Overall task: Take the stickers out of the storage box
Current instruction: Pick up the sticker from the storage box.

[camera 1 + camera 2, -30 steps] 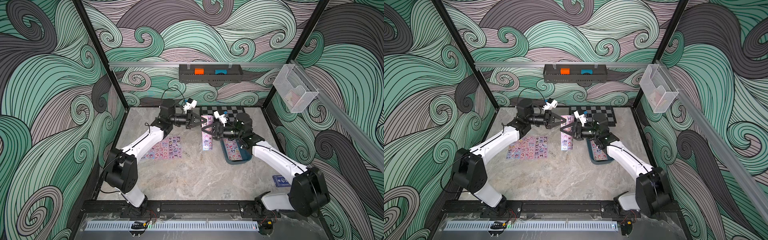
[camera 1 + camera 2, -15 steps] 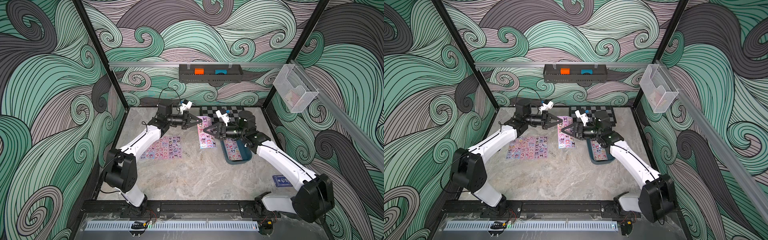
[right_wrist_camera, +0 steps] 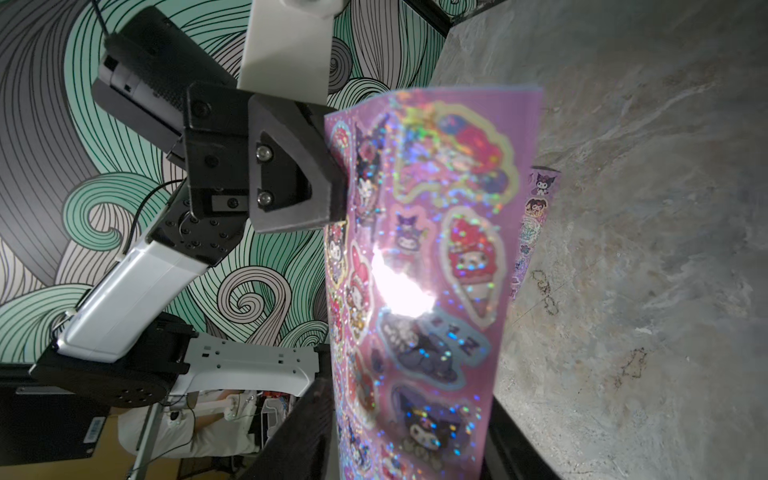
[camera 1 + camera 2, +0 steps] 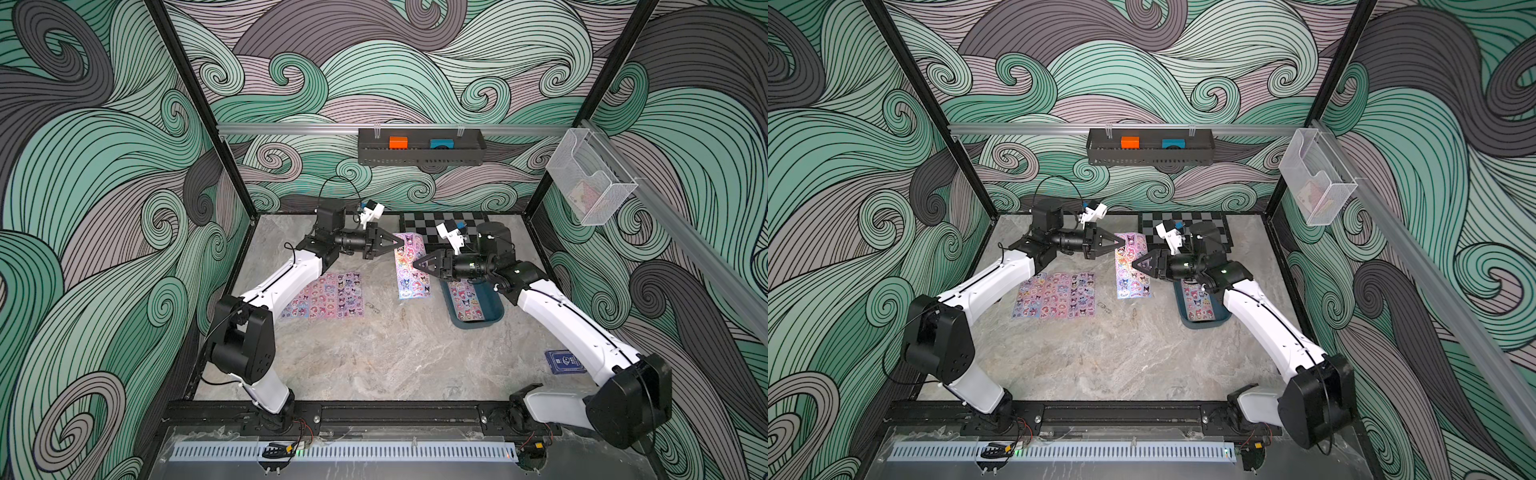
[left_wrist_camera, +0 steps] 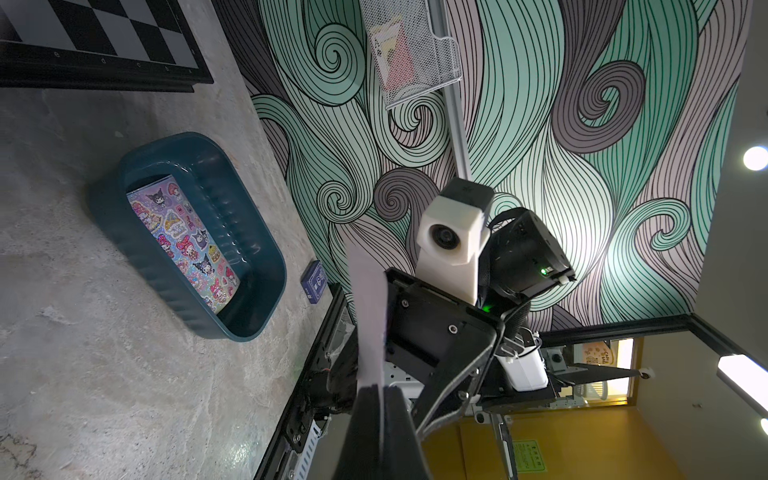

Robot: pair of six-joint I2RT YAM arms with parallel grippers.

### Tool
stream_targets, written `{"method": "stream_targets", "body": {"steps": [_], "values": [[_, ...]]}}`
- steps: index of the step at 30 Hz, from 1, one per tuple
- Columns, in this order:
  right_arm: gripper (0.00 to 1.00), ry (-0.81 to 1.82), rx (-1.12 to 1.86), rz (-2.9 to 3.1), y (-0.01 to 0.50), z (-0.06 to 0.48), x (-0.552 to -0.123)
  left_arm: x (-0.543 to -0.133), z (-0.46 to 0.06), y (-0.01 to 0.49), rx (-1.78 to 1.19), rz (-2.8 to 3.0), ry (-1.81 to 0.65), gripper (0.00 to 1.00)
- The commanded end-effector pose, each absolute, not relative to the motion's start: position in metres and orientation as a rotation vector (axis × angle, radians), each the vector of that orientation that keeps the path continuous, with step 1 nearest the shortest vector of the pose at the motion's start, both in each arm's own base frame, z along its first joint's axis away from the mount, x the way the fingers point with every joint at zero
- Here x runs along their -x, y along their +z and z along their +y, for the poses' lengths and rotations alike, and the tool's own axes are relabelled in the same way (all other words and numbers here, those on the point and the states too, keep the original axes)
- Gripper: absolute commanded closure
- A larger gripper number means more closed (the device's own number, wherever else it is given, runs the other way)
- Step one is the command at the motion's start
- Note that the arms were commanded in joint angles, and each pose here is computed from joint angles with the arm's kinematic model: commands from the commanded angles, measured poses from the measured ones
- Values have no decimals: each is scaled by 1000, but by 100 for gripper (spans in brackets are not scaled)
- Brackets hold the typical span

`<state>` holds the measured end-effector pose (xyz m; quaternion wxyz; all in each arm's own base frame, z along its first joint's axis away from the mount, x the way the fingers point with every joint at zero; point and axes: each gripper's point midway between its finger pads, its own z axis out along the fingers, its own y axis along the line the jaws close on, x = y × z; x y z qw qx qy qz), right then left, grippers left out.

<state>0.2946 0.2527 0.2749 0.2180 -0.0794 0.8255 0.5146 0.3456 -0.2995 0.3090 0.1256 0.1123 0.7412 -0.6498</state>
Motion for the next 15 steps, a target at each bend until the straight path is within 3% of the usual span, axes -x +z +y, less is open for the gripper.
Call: {"method": "stream_targets", "body": {"steps": [1, 7, 10, 15], "values": [[56, 1396, 239, 2248, 289, 250, -295, -351, -299, 313, -357, 2135, -1872, 100], [71, 1378, 235, 2244, 290, 248, -295, -351, -299, 311, -360, 2142, -1861, 100], [88, 1351, 227, 2263, 286, 246, -297, -352, -299, 309, -357, 2153, -1852, 100], [95, 1274, 202, 2322, 274, 241, -298, -354, -298, 305, -352, 2168, -1820, 100]]}}
